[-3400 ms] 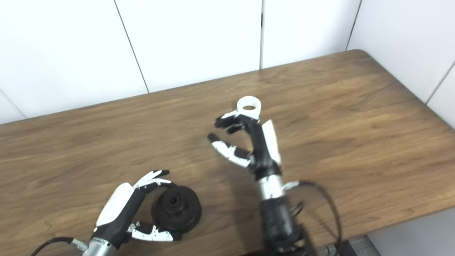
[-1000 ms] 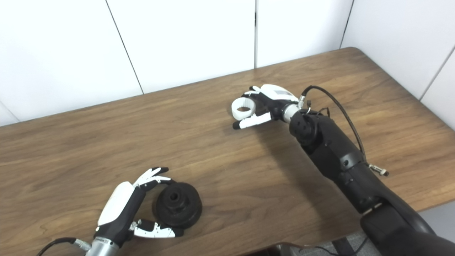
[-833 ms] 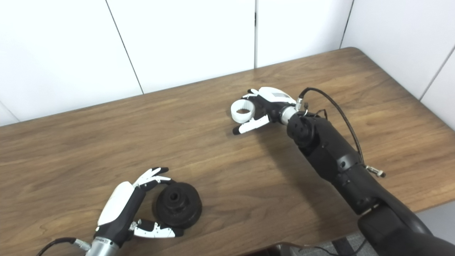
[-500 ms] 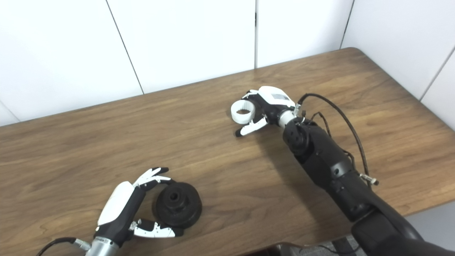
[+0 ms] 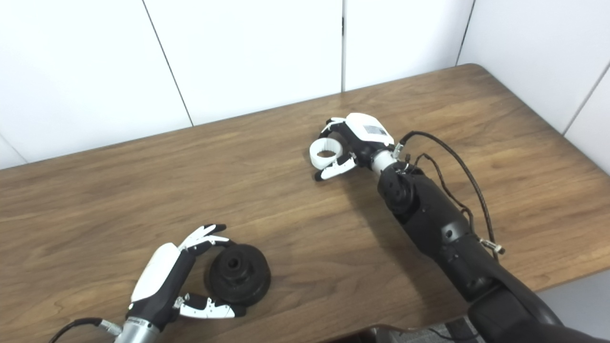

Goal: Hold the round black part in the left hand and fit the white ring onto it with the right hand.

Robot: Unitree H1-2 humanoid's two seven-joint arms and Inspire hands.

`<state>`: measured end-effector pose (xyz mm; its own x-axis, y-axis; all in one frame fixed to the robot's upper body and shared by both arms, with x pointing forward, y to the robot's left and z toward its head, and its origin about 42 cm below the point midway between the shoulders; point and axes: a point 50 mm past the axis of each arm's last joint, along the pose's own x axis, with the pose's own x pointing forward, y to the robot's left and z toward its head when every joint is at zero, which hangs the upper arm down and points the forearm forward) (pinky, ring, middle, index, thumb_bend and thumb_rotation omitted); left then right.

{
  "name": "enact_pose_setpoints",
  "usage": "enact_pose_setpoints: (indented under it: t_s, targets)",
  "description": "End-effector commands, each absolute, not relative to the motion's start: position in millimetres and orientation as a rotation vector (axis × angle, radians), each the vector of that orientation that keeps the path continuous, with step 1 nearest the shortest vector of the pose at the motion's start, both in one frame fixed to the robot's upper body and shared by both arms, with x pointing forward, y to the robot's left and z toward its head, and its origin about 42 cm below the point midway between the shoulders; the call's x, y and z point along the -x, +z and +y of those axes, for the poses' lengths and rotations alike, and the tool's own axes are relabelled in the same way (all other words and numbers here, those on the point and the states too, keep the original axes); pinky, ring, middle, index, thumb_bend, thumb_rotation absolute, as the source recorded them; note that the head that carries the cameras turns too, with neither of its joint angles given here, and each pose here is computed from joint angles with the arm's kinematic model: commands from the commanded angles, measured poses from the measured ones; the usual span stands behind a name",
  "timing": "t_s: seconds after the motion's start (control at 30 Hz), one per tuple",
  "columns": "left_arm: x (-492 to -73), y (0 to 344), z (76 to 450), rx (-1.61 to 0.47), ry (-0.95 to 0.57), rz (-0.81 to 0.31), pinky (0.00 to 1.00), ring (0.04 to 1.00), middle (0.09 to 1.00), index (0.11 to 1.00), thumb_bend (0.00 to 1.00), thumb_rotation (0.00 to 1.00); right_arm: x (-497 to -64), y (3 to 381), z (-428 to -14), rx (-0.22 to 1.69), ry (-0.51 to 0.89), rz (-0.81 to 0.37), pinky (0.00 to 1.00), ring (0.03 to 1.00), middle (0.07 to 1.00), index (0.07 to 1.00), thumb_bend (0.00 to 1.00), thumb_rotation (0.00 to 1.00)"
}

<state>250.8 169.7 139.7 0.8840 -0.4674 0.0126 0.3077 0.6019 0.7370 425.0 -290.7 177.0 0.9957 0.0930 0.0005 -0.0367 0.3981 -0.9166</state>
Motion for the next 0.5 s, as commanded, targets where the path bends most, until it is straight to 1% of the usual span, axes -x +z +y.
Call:
enact_pose_setpoints:
  t_s: [0.0, 0.13, 0.17, 0.23, 0.47]
  targets:
    - [-249.8, 141.9, 174.5, -0.835, -0.439, -0.22, 0.88, 0.938, 0.898, 0.56, 0.87, 0.19, -430.9, 192.7, -297.9, 1.176, 0.031, -0.11, 0.87, 0.887, 0.876, 0.657, 0.7, 0.28]
    - [-250.1, 142.2, 175.6, -0.841, -0.44, -0.219, 0.87, 0.939, 0.898, 0.56, 0.87, 0.2, -430.4, 192.1, -299.8, 1.173, 0.018, -0.135, 0.86, 0.874, 0.862, 0.615, 0.69, 0.26]
    - [-250.1, 142.5, 176.0, -0.842, -0.441, -0.218, 0.87, 0.941, 0.899, 0.561, 0.86, 0.2, -430.4, 192.0, -300.3, 1.17, 0.014, -0.14, 0.85, 0.867, 0.856, 0.544, 0.58, 0.2]
    - [-250.0, 142.8, 176.5, -0.842, -0.441, -0.218, 0.88, 0.943, 0.9, 0.561, 0.86, 0.21, -430.3, 191.9, -301.3, 1.165, 0.007, -0.145, 0.85, 0.865, 0.852, 0.507, 0.53, 0.16]
    - [-250.1, 143.6, 177.9, -0.839, -0.439, -0.215, 0.88, 0.944, 0.901, 0.562, 0.86, 0.21, -429.6, 193.2, -307.7, 1.164, -0.001, -0.134, 0.87, 0.873, 0.851, 0.496, 0.51, 0.16]
